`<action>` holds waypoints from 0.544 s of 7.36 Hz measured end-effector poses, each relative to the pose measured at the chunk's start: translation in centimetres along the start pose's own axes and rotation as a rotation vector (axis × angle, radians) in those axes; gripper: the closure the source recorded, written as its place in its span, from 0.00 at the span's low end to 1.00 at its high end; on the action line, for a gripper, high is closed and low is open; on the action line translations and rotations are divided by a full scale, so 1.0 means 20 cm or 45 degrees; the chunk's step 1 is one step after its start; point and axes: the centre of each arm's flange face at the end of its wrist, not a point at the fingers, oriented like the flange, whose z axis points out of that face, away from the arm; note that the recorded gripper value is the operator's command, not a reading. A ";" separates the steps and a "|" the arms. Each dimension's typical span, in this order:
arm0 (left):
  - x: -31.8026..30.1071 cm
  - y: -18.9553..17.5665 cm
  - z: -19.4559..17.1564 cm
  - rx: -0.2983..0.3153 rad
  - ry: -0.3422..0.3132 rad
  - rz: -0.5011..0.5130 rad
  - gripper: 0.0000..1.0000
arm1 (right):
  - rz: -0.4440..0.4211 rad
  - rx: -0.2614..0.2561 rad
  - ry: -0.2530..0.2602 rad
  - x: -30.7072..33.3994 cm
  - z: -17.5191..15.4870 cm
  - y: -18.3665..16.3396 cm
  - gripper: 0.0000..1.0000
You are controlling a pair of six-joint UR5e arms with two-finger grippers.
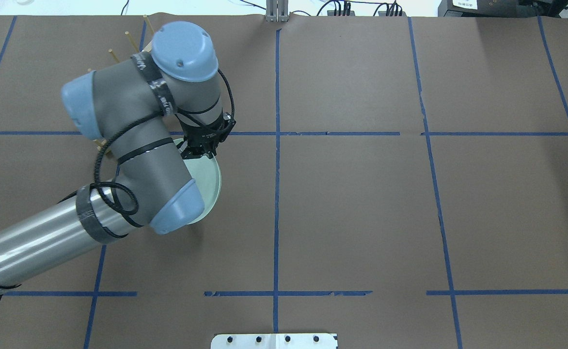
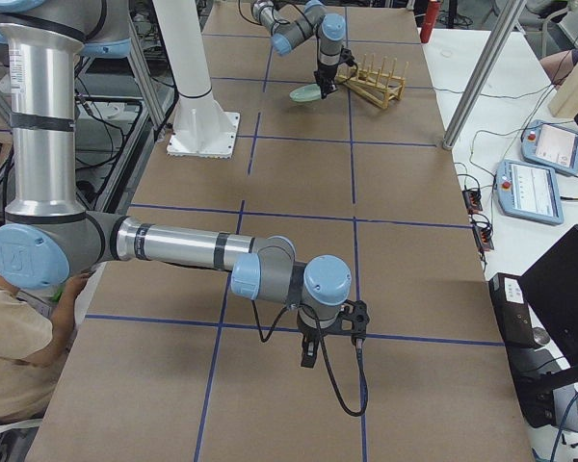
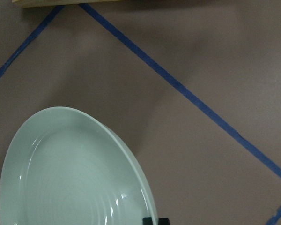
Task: Place plate on table
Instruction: 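Carry the plate with the left gripper toward the robot and lower it flat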
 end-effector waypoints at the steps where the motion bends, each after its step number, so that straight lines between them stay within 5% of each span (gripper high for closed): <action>1: 0.04 0.07 0.09 0.001 -0.051 0.096 1.00 | 0.000 0.000 0.000 0.00 0.00 0.00 0.00; 3: 0.08 0.22 0.23 0.029 -0.111 0.200 0.91 | 0.000 0.000 0.000 0.00 0.00 0.00 0.00; 4: 0.09 0.26 0.25 0.040 -0.117 0.220 0.18 | 0.000 0.000 0.000 0.00 0.00 0.00 0.00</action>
